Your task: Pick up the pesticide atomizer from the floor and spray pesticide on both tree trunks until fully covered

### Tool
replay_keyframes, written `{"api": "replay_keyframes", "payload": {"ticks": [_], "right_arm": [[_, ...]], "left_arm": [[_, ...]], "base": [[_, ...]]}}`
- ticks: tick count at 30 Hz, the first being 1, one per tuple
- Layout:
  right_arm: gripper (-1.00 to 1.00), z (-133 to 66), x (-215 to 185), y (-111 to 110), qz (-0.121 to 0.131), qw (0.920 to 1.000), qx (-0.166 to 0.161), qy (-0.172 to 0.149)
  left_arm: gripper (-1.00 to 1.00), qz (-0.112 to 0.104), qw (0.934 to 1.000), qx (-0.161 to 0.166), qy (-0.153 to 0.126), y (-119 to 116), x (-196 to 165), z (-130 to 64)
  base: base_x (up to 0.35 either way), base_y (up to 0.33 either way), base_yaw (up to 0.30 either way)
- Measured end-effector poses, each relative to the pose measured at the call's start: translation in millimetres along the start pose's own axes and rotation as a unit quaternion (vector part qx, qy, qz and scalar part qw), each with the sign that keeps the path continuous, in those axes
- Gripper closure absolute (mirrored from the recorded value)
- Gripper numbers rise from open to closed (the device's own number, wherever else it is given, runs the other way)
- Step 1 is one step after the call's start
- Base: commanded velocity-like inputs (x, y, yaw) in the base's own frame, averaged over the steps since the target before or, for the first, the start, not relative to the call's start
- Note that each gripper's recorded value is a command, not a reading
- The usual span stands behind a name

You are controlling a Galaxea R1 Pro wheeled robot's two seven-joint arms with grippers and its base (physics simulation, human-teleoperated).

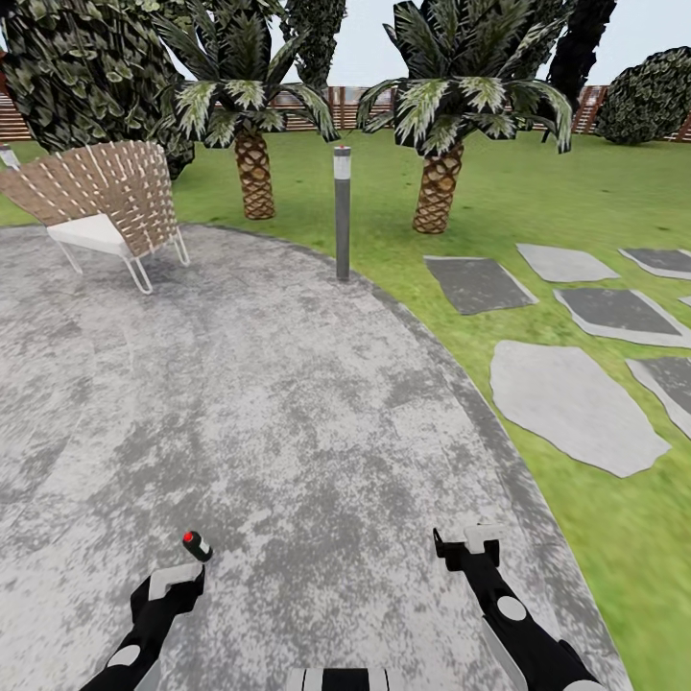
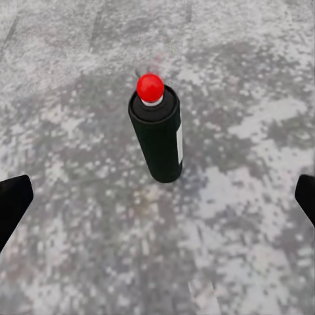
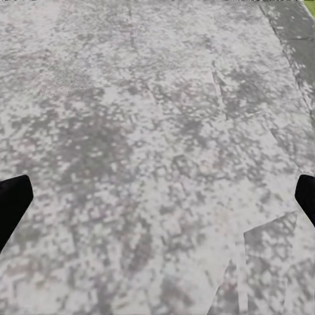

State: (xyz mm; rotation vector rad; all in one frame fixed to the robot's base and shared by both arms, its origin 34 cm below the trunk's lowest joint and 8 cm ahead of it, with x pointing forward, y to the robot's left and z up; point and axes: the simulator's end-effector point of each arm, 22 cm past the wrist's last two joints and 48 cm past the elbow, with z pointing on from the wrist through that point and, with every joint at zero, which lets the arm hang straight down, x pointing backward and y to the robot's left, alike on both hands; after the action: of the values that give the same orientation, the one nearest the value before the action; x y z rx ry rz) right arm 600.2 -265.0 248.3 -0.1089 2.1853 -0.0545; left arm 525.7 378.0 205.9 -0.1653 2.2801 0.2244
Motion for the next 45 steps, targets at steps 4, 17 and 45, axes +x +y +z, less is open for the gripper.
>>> {"api": "replay_keyframes", "payload": {"ticks": [4,17,45], "right_arm": [[-1.00,0.0,-0.3,-0.4,0.000,1.0000,0.000,0.000],[-1.00,0.1,-0.9,-0.2,0.001,1.0000,0.000,-0.001],[-1.00,0.1,-0.4,0.9,0.000,1.0000,-0.001,0.000]], "left_arm": [[-1.00,0.000,1.0000,0.000,0.000,-0.3,0.4,-0.2],[-1.00,-0.001,1.0000,0.000,0.000,-0.9,0.5,-0.3],[-1.00,-0.001,1.0000,0.000,-0.001,-0.7,-0.2,-0.1]], "base": [[0.151,0.000,0.000],[0.169,0.000,0.004],[0.126,-0.188,0.262]]}}
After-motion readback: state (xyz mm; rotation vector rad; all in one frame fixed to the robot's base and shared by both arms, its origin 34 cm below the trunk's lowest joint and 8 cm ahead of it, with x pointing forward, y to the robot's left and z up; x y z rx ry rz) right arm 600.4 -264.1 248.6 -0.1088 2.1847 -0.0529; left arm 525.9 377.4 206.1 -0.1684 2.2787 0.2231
